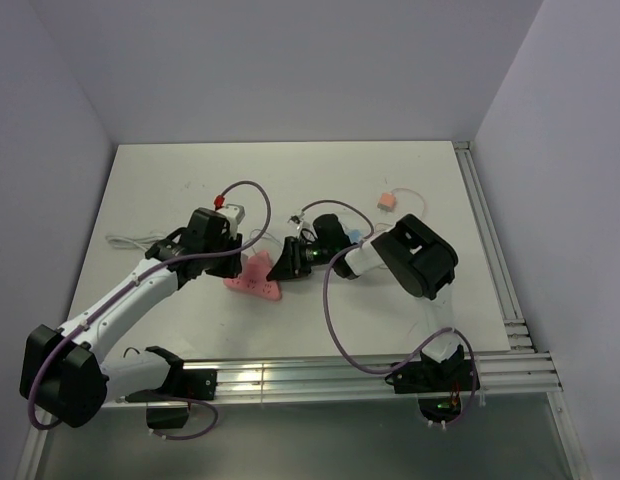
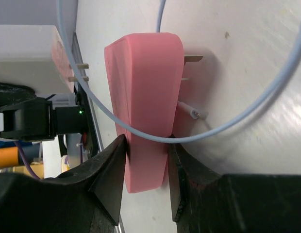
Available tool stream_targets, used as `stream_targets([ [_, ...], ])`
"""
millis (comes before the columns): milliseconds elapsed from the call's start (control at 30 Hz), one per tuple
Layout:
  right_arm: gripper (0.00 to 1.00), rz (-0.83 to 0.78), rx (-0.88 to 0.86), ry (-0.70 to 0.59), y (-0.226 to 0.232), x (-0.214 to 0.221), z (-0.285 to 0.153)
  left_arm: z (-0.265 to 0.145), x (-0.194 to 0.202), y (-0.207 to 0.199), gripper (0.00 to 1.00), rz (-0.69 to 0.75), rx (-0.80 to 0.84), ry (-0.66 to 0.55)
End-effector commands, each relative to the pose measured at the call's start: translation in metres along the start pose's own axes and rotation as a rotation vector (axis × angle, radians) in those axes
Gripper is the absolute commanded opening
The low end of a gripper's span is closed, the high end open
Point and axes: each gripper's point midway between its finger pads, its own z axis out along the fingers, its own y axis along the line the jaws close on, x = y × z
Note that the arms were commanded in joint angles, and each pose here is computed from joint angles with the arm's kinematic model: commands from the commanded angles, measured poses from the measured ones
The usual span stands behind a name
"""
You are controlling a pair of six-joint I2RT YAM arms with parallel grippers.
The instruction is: Insert the plug
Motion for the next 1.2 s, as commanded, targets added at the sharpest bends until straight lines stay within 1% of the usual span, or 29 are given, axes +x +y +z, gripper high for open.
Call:
stream_targets([
  [0, 0.0, 0.001, 0.147, 0.003, -0.029, 0.017, -0.018, -0.005, -0.025, -0.012, 0.0, 0.006, 0.039, -0.116],
  [200, 0.0, 0.008, 0.202, -0.038, -0.037, 0.013, -0.04, -0.003, -0.024, -0.011, 0.0, 0.016, 0.037, -0.111],
  [367, 0.0, 0.023, 0.203, -0.03, -0.041, 0.014, -0.037, 0.002, -0.023, -0.016, 0.0, 0.032, 0.045, -0.102],
  [567, 0.0, 0.05, 0.27, -0.025, -0.062, 0.01, -0.034, 0.01, -0.02, -0.022, 0.0, 0.058, 0.054, -0.077],
  [800, 0.0, 0.073, 0.274, -0.015, -0.066, 0.014, -0.033, 0.012, -0.017, -0.026, 0.0, 0.07, 0.059, -0.06],
  [833, 0.0, 0.071, 0.271, -0.02, -0.065, 0.013, -0.034, 0.013, -0.018, -0.02, 0.0, 0.07, 0.025, -0.062],
  [900, 0.0, 0.075, 0.259, -0.016, -0.063, 0.014, -0.035, 0.015, -0.017, -0.018, 0.0, 0.07, 0.007, -0.053],
  [1167, 0.0, 0.116, 0.277, -0.013, -0.064, 0.018, -0.05, 0.019, -0.021, -0.02, 0.0, 0.127, -0.043, -0.052],
])
